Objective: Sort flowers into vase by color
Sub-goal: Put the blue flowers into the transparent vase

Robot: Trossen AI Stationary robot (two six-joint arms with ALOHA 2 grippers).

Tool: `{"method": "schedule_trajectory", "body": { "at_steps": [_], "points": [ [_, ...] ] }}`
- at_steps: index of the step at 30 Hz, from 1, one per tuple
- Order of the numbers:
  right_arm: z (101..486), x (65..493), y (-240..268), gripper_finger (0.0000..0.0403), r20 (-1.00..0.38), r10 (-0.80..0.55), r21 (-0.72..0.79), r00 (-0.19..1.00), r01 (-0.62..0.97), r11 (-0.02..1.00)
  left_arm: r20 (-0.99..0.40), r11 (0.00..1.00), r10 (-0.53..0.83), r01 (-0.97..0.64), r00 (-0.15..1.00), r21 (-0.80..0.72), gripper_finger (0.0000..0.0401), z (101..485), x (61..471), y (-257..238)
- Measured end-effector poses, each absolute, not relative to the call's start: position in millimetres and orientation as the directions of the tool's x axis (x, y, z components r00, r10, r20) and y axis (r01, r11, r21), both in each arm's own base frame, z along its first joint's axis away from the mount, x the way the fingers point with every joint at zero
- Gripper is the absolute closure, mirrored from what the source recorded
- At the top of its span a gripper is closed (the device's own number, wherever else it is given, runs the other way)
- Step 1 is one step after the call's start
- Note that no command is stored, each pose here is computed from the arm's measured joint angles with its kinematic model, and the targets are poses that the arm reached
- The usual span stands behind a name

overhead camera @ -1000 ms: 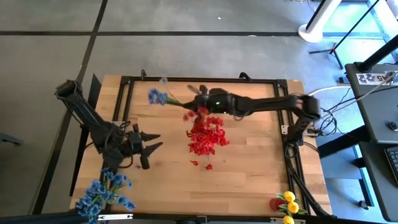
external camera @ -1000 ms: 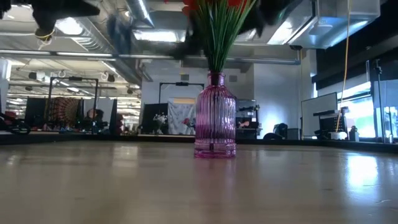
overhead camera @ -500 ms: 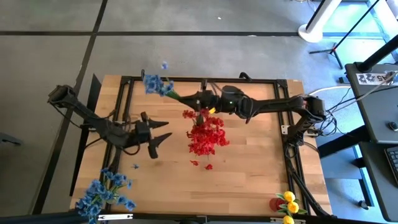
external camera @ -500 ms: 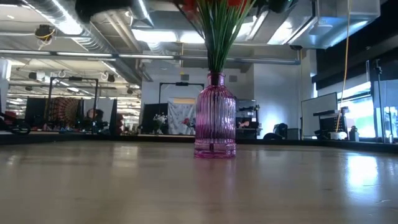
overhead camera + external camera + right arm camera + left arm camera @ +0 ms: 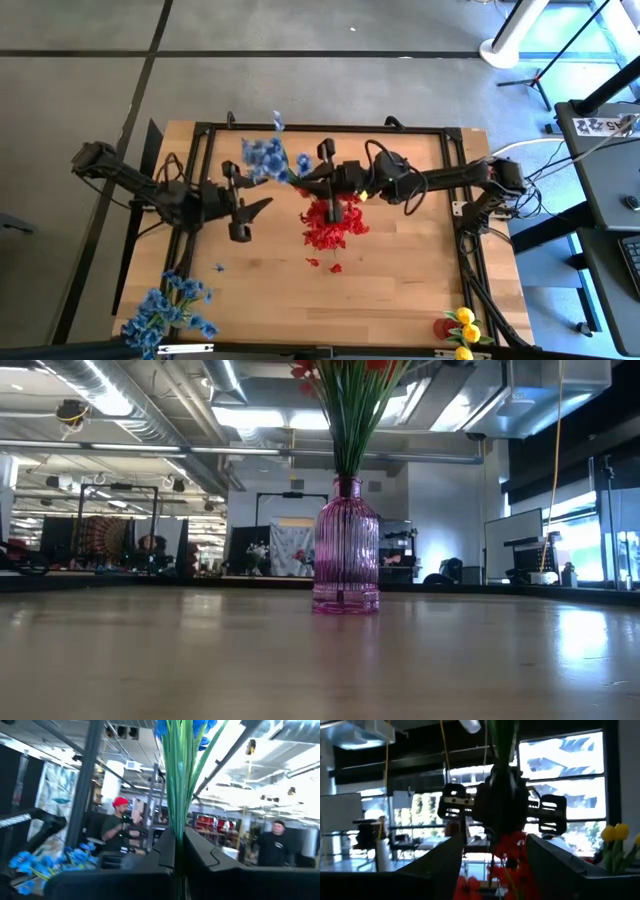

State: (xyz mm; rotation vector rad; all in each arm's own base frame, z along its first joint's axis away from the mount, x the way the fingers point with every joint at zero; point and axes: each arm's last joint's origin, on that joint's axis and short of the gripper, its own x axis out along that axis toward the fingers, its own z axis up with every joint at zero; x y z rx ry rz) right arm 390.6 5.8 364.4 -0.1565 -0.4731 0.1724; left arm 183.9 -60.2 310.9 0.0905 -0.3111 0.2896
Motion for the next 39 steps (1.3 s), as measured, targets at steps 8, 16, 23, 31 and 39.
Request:
{"method": "schedule_trajectory", "body": {
  "at_steps": [8,16,23,31,39],
  "points": [
    [377.3,395.2,18.8,0.0388,0.386,0.221,-0.176,0.896,-0.163,0.971,0.349,0.987,0.118,-0.147,0.93,0.06,0.0188,311.2,188.4,-56.0],
    [373.1,396.3,33.9,0.0388,0.336,0.241,-0.209,0.91,-0.177,0.962,0.339,0.983,0.09,-0.138,0.936,0.12,0.0187,310.2,187.0,-62.2],
    [370.9,397.1,33.8,0.0388,0.314,0.234,-0.213,0.92,-0.172,0.962,0.317,0.978,0.057,-0.118,0.947,0.174,0.0189,307.9,185.8,-68.3],
    [372.4,396.5,34.2,0.0388,0.328,0.251,-0.244,0.911,-0.175,0.954,0.34,0.975,0.082,-0.146,0.937,0.168,0.019,310.1,186.8,-63.1],
    [370.9,396.9,34.5,0.0388,0.313,0.261,-0.265,0.913,-0.18,0.947,0.432,0.977,-0.062,-0.033,0.9,0.21,0.0191,317.4,187.3,-57.3]
  ]
}}
